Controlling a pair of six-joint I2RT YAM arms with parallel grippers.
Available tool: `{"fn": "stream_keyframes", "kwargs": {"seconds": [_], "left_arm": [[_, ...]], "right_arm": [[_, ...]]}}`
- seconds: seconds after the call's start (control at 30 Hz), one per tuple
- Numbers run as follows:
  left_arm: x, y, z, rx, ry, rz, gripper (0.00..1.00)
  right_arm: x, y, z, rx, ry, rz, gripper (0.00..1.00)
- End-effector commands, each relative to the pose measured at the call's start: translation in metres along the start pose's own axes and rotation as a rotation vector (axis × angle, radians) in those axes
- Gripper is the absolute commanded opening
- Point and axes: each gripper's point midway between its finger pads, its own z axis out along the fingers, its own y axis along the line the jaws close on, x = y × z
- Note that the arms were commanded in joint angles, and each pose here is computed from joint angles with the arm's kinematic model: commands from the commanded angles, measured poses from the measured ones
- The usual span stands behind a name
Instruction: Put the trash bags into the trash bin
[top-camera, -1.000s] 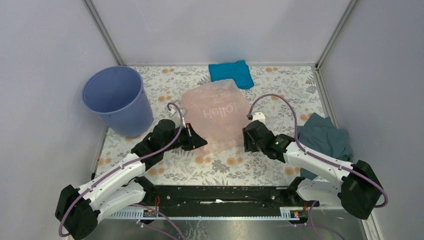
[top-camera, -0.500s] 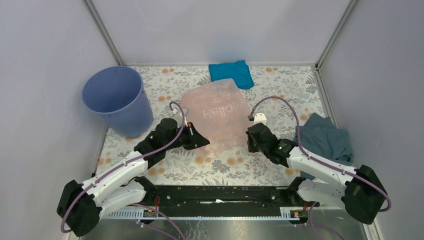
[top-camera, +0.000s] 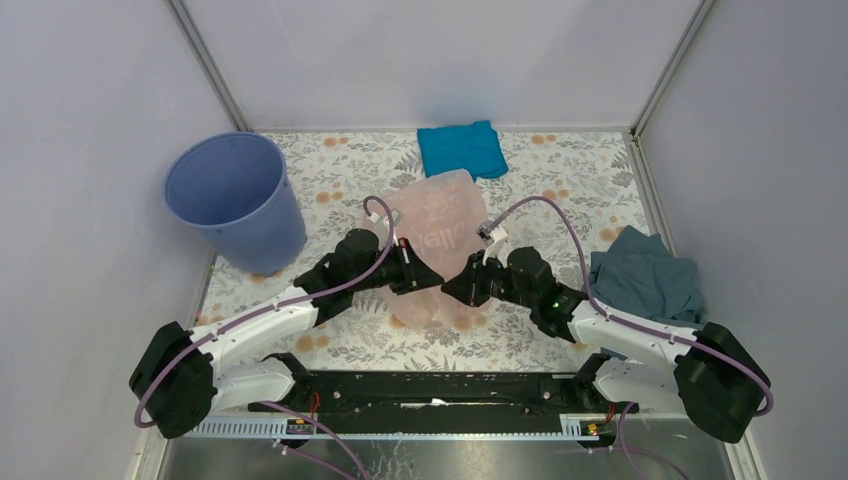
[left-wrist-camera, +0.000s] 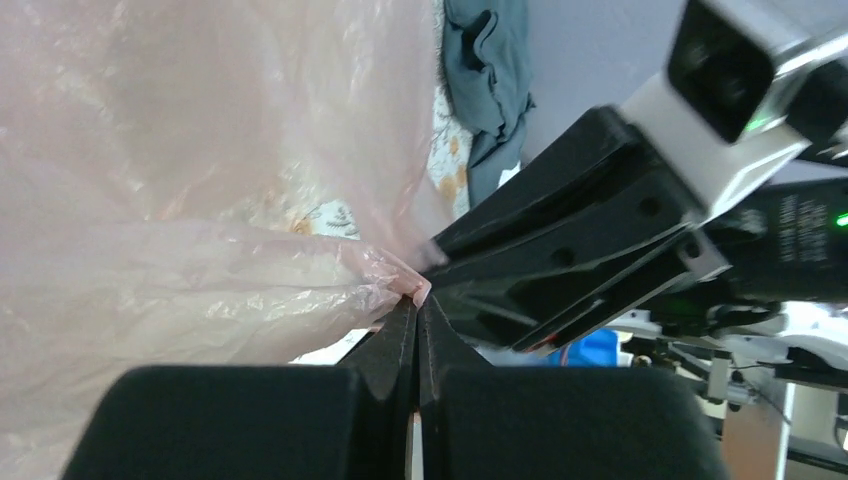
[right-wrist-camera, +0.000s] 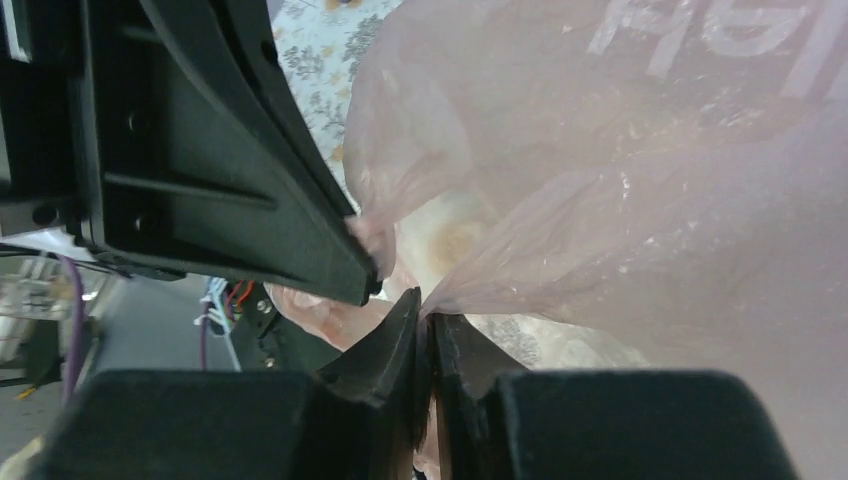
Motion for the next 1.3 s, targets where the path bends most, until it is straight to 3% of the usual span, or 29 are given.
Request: {"fn": "stream_keyframes", "kwargs": {"seconds": [0.0, 0.37, 0.67, 0.87, 1.03, 1.13, 1.2, 1.27], "left_arm": [[-0.014, -0.033, 0.005, 0.141, -0.047, -0.061, 0.0], [-0.013, -0.018, 0.008, 0.11, -0.075, -0.121, 0.0], [-0.01, -0.024, 0.014, 0.129, -0.044, -0.13, 0.0], [-0.008, -0.023, 0.014, 0.126, -0.034, -0.134, 0.0], [-0.006, -0.034, 0.012, 0.153, -0.013, -0.12, 0.0], [-0.006, -0.043, 0.01, 0.164, 0.011, -0.091, 0.0], [-0.006, -0.045, 0.008, 0.152, 0.018, -0.061, 0.0], [-0.008, -0.043, 0.003, 0.108, 0.016, -0.013, 0.12]], "right_arm": [[-0.018, 0.037, -0.001, -0.201, -0.115, 0.085, 0.15], [0.003, 0.025, -0.014, -0.185, -0.124, 0.135, 0.41], [-0.001, 0.036, -0.01, -0.176, -0.115, 0.031, 0.63], [-0.001, 0.037, -0.006, -0.142, -0.117, -0.024, 0.7], [-0.003, 0.04, 0.006, -0.124, -0.116, -0.046, 0.7], [-0.002, 0.047, 0.016, -0.118, -0.105, -0.068, 0.62], [-0.007, 0.043, 0.02, -0.085, -0.129, -0.06, 0.49], [-0.011, 0.033, 0.023, -0.029, -0.156, -0.033, 0.24]]}}
